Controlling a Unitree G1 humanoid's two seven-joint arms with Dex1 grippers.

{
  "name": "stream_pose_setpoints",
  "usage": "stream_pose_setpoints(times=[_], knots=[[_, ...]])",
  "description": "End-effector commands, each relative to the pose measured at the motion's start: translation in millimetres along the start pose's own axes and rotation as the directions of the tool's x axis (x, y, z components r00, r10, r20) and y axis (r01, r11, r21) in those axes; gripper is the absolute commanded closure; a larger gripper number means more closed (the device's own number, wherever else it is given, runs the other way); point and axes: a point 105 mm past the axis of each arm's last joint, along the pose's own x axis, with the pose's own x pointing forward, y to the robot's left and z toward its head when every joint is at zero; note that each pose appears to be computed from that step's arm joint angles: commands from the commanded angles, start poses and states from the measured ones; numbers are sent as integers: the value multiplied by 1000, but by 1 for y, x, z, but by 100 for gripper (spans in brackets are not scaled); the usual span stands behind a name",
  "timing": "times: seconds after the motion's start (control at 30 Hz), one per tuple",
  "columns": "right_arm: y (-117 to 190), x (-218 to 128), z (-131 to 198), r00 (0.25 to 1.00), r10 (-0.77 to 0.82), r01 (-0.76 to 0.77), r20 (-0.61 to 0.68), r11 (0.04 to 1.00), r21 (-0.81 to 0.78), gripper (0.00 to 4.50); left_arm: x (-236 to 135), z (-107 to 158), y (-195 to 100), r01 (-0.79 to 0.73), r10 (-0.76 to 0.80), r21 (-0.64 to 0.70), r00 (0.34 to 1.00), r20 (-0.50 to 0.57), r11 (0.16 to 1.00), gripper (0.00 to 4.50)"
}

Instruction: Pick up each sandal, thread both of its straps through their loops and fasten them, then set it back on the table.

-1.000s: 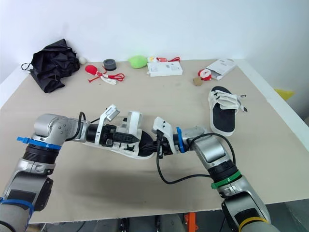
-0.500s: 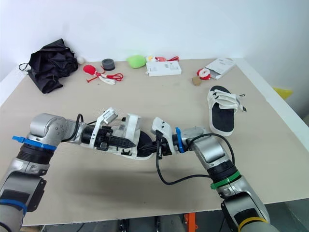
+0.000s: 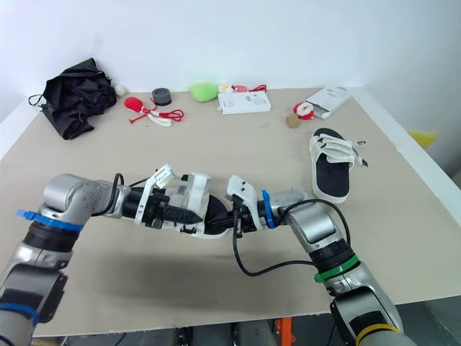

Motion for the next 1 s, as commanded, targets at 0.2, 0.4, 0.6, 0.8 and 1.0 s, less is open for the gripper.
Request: stream_pose_setpoints(times=[0.2, 0.4, 0.6, 0.8, 1.0], knots=[[-6, -4, -8, 999, -40, 40, -34, 999, 17, 450, 15, -29, 17, -55, 67, 131, 994, -92, 990, 448], [-6, -3, -8, 999, -40, 41, -34, 999, 16, 450, 18, -11, 20, -72, 70, 149, 997, 22, 986, 448], [-6, -3, -8, 999, -37, 38, -36, 999, 16, 450, 15, -4, 5, 15, -22, 121, 998, 51, 992, 448], [-7, -3, -8, 999, -35, 36, -35, 999, 20, 450, 10, -7, -5, 69, -72, 151, 997, 18, 986, 332], [-8, -3, -9, 999, -33, 34, -37, 999, 20, 450, 7, -1, -16, 132, -136, 126, 990, 26, 983, 97]])
